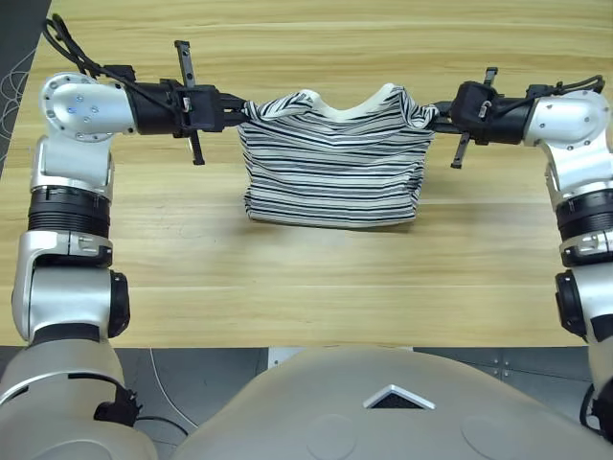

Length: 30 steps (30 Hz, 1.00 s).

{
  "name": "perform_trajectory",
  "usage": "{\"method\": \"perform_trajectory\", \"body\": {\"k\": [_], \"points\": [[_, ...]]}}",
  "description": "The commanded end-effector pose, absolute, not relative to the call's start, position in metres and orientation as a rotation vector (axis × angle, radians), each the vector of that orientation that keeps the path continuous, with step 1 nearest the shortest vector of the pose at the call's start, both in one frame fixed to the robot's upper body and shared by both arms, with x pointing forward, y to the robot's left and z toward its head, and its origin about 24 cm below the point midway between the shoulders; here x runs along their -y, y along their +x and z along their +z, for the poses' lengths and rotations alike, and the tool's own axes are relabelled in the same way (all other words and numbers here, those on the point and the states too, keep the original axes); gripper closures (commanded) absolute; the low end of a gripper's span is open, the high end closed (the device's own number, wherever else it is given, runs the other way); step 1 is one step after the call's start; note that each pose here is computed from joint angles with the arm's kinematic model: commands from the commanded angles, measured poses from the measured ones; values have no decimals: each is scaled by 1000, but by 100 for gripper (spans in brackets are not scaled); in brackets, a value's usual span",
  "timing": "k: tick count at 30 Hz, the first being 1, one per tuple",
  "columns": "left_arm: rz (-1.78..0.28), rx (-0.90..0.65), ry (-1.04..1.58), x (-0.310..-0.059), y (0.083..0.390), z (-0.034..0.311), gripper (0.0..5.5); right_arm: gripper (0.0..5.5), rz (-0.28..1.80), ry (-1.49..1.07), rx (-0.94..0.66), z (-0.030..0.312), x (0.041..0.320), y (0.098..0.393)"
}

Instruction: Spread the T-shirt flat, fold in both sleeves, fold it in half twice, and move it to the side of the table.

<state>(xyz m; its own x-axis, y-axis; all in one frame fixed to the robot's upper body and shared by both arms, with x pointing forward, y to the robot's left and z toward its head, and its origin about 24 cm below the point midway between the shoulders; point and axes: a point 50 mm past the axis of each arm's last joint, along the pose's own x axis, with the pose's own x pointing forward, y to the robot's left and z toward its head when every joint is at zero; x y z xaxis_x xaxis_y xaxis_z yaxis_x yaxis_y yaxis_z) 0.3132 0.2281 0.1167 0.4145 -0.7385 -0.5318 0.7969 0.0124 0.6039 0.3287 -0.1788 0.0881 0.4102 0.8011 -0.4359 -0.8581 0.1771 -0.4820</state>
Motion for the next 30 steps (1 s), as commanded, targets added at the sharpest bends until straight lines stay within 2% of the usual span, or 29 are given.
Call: {"method": "perform_trajectory", "body": {"k": [1, 8, 12, 14, 20, 30], "points": [[-1139, -154, 982, -234, 321, 103, 540, 540, 1131, -796, -113, 85, 174, 345], [-942, -274, 890, -234, 345, 78, 540, 540, 1089, -803, -246, 54, 164, 351], [-642, -242, 792, -233, 369, 88, 457, 453, 984, -802, -281, 43, 159, 355], [-552, -255, 806, -238, 373, 89, 457, 453, 909, -806, -302, 41, 161, 358], [-578, -284, 830, -243, 367, 82, 457, 453, 735, -721, -331, 51, 175, 369], [-564, -245, 859, -249, 367, 89, 457, 453, 735, -776, -399, 46, 182, 367]]}}
